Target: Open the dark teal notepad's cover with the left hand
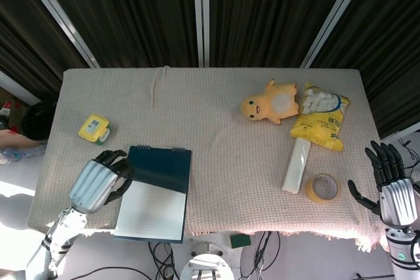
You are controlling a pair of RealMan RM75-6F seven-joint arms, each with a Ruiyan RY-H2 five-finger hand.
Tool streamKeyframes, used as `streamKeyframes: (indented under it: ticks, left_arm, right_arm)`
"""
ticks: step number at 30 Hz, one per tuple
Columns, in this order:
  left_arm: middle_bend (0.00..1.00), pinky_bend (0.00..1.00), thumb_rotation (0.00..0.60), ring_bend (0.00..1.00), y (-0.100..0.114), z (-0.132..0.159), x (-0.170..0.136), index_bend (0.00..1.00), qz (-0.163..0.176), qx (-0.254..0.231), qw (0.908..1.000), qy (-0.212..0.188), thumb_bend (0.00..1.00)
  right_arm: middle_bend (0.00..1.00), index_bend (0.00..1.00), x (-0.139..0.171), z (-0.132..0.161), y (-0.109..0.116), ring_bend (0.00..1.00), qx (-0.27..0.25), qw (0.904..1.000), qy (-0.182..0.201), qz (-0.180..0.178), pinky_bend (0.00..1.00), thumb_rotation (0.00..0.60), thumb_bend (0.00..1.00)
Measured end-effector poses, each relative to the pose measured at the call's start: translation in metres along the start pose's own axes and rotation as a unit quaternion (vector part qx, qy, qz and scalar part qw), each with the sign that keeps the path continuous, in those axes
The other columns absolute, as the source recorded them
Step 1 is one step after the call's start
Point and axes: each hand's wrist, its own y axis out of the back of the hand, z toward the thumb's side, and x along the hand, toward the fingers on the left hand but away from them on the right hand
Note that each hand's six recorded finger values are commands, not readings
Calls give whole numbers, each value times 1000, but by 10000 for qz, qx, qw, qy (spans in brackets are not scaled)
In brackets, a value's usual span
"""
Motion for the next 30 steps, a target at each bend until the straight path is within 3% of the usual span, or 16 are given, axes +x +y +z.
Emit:
streamKeyframes:
  ticks: [5,13,20,22,23,24,25,26,27,28,30]
  left_arm:
    - [543,404,600,327,9,-18,63,745,127,1,9994,314,487]
    - [543,387,600,327,-3,-55,169,744,124,32,9953,961,489]
    - [535,378,600,325,-8,-96,233,734,410,258,9854,1632,497]
    - [468,339,600,287,-11,-108,245,632,466,298,9812,1849,493]
    - [398,304,600,243,-12,-112,250,523,481,299,9795,1934,477]
    - [287,253,597,176,-15,-116,253,331,479,291,9781,2002,452]
    - [158,201,539,106,-19,-119,257,132,435,270,9773,2054,396]
    - [81,170,455,64,-23,-121,258,23,376,258,9773,2068,331]
    - [54,161,385,53,-27,-122,259,1,310,253,9776,2065,286]
    - [36,153,278,44,-30,-123,259,0,235,256,9784,2039,220]
    - [31,149,180,35,-32,-121,257,0,191,276,9798,1973,162]
  right_arm:
    - [0,0,-4,-2,-5,0,17,10000,-32,72,0,600,329]
    - [0,0,-9,-13,-13,0,71,9995,-233,203,0,600,329]
    - [0,0,-15,-24,-21,0,90,9986,-433,293,0,600,329]
    - [0,0,-16,-26,-24,0,84,9983,-469,325,0,600,329]
    - [0,0,-17,-27,-26,0,78,9982,-489,349,0,600,328]
    - [0,0,-17,-28,-28,0,73,9980,-501,366,0,600,328]
    - [0,0,-17,-29,-29,0,66,9980,-509,380,0,600,329]
    - [0,0,-18,-29,-31,0,59,9979,-515,396,0,600,329]
    - [0,0,-18,-30,-32,0,54,9978,-519,410,0,600,329]
    - [0,0,-18,-30,-34,0,46,9977,-520,423,0,600,329]
    - [0,0,-19,-30,-36,0,32,9977,-515,450,0,600,329]
